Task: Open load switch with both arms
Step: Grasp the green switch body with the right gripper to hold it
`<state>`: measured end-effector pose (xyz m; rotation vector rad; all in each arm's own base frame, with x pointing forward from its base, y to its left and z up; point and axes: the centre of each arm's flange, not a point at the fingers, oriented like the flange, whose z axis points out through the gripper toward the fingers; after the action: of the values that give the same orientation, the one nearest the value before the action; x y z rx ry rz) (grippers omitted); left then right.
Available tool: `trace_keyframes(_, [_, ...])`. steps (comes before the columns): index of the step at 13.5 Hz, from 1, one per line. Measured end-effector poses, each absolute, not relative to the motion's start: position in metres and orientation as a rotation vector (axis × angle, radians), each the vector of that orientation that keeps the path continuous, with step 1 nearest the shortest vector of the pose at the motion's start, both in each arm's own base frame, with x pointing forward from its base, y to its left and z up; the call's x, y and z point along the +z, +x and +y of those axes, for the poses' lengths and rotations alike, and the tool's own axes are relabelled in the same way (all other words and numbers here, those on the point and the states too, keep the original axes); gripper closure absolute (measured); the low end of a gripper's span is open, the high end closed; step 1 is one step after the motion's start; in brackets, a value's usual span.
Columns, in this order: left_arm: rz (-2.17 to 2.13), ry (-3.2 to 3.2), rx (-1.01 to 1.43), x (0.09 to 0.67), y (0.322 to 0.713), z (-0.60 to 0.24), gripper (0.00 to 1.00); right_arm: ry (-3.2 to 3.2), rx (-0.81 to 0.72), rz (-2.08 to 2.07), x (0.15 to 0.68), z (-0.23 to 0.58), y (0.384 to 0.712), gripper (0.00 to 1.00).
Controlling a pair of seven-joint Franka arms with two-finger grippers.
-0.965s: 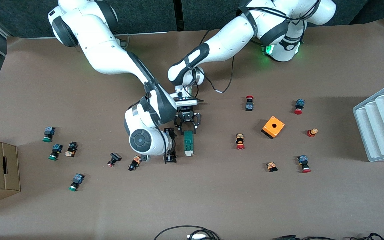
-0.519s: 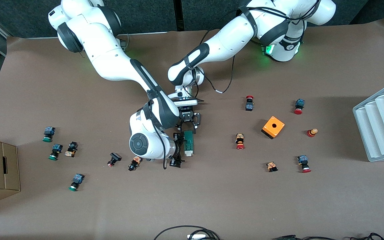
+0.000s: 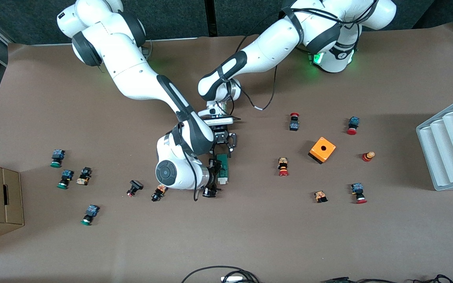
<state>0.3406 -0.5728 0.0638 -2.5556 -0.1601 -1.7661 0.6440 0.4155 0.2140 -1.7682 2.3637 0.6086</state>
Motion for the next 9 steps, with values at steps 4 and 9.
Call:
trace_keyframes(4, [-0.166,-2.557,-1.768,0.0639,0.3407,-0.5729,0.27,-1.736,0.623,2.373,0.2087,0.4174,0.6466,0.19])
trace_keyframes(9, [-0.168,-2.558,-1.768,0.0639,0.3407,-0.5729,0.27,-1.732,0.624,2.379,0.2055,0.4180,0.6460,0.24])
